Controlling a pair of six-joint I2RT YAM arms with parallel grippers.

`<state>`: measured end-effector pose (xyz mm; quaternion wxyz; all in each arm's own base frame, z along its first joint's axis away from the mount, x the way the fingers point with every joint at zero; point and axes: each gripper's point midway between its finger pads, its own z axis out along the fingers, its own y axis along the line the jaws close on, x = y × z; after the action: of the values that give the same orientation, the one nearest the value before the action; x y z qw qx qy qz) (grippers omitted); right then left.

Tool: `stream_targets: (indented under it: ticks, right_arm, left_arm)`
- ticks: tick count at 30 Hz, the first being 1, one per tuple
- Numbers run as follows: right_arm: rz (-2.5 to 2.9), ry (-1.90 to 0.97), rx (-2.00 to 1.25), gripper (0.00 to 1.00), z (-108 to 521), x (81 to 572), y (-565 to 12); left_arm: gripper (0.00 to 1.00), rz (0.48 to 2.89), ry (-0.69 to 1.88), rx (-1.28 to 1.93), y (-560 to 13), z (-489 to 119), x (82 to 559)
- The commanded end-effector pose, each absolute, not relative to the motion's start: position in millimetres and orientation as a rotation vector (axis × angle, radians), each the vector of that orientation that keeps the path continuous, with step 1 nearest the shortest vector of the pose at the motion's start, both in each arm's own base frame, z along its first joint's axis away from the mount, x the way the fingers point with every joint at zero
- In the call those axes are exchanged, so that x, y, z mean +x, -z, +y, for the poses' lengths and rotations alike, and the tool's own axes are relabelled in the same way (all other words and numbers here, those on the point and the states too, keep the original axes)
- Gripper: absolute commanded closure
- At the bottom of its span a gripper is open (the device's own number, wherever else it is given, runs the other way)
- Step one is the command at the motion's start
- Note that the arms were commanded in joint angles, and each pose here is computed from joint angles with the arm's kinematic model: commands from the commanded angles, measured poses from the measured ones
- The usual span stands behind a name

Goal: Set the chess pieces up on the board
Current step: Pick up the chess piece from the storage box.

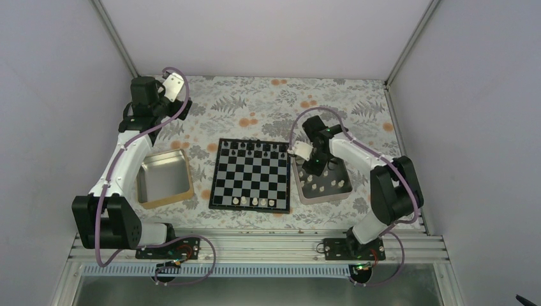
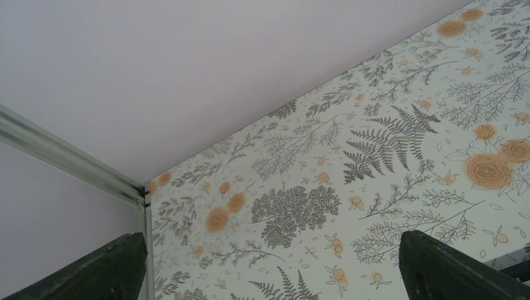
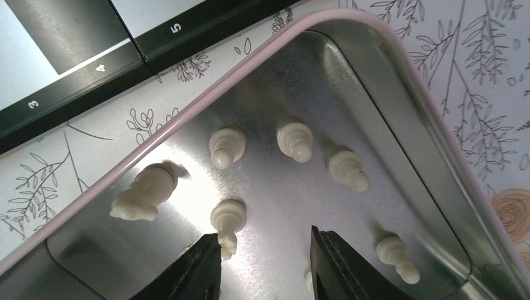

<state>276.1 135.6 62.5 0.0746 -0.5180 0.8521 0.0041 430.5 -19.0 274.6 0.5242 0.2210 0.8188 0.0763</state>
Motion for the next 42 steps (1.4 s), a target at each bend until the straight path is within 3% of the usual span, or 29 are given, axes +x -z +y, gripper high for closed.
stream_targets:
  ticks: [1, 14, 26, 30, 42]
  right_arm:
    - [2.602, -0.048, -1.543, 0.62, 133, 272, -48]
    - [2.647, -0.099, -1.552, 0.63, 130, 259, -31]
    - [2.65, -0.12, -1.56, 0.82, 131, 264, -24]
    - [2.65, -0.109, -1.552, 0.87, 129, 264, -33]
    - [2.552, 0.021, -1.559, 0.88, 141, 275, -109]
  left_arm:
    - [0.0, 1.956, -0.184, 0.521, -274, -18, 431]
    - [0.0, 1.966, -0.177, 0.528, -270, -19, 433]
    - [0.0, 1.966, -0.179, 0.527, -270, -18, 433]
    - [0.0, 1.966, -0.177, 0.528, -270, -19, 433]
    - [0.0, 1.957, -0.172, 0.53, -273, -20, 432]
